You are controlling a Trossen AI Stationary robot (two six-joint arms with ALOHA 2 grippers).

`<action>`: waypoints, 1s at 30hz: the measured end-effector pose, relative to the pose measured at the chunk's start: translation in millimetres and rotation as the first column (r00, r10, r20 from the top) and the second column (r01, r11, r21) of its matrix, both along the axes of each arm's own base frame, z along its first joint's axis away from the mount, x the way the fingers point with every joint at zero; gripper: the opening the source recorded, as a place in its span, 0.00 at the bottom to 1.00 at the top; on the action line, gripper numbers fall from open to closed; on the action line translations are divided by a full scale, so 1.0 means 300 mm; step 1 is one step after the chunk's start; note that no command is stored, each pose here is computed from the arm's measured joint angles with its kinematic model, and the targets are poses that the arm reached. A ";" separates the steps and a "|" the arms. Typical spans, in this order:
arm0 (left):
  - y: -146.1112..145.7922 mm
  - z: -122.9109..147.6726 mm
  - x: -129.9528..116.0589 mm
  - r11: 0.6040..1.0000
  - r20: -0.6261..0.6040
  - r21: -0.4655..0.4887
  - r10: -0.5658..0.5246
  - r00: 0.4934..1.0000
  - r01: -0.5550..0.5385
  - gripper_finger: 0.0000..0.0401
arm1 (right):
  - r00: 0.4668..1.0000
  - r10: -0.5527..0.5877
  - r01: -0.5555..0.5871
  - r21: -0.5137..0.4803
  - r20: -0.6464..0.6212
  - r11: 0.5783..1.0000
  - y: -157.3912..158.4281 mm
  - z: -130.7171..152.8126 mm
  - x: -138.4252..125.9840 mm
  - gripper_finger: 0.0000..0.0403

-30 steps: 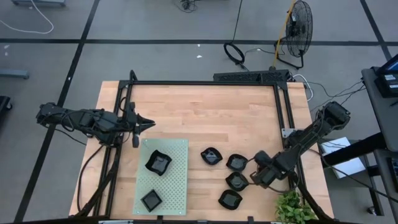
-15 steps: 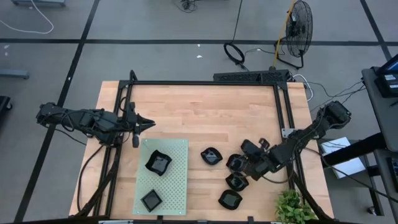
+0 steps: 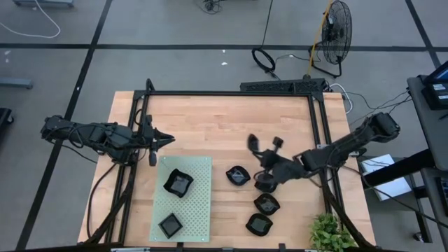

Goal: Pick & Place Mini shaped plates
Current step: Put the leaf shaped plate on the shelf

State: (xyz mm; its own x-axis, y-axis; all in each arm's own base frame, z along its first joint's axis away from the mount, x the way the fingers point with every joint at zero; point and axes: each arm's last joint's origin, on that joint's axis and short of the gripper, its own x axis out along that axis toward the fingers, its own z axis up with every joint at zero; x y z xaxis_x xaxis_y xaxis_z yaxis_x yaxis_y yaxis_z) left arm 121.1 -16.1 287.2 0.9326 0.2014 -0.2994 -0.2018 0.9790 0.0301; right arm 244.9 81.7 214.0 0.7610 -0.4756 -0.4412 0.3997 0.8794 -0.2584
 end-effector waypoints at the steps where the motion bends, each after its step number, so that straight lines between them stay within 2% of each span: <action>1: 0.000 0.000 0.000 1.000 0.000 0.000 0.000 1.000 0.000 0.12 | 0.998 0.053 -0.052 -0.030 0.024 0.998 -0.001 0.015 0.021 0.00; 3: 0.000 0.000 0.000 1.000 0.000 0.000 0.000 1.000 0.000 0.12 | 0.980 0.184 -0.177 -0.098 0.068 0.979 0.001 0.044 0.060 0.00; 5: 0.000 0.000 0.000 1.000 0.000 0.000 0.000 1.000 0.000 0.12 | 0.941 0.323 -0.301 -0.184 0.101 0.936 0.007 0.068 0.090 0.00; 8: 0.000 0.000 0.000 1.000 0.000 0.000 0.000 1.000 0.000 0.12 | 0.853 0.508 -0.448 -0.329 0.122 0.831 0.019 0.092 0.123 0.00; 12: 0.000 0.000 0.000 1.000 0.000 0.000 0.000 1.000 0.000 0.12 | 0.730 0.676 -0.578 -0.436 0.101 0.690 0.035 0.099 0.163 0.00; 18: 0.000 0.000 0.000 1.000 -0.001 0.000 0.000 1.000 0.000 0.12 | 0.697 0.712 -0.666 -0.442 -0.083 0.601 0.074 0.151 0.275 0.00; 23: 0.000 0.000 0.000 1.000 0.000 0.001 0.000 1.000 0.000 0.12 | 0.638 0.739 -0.745 -0.415 -0.218 0.521 0.113 0.183 0.392 0.00; 27: 0.000 0.000 0.000 1.000 0.000 0.000 0.000 1.000 0.000 0.12 | 0.625 0.724 -0.769 -0.390 -0.293 0.507 0.126 0.160 0.471 0.00; 30: 0.000 0.000 0.000 1.000 0.000 0.001 0.000 1.000 0.000 0.12 | 0.616 0.716 -0.782 -0.367 -0.329 0.505 0.133 0.115 0.493 0.00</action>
State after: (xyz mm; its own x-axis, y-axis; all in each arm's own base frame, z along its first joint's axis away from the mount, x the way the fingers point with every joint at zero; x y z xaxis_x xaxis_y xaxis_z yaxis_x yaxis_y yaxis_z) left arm 121.1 -16.1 287.2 0.9326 0.2014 -0.2994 -0.2016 0.9790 0.0308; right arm 392.8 121.7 248.3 0.8833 0.0919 -0.4597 -0.4162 0.6051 -0.6787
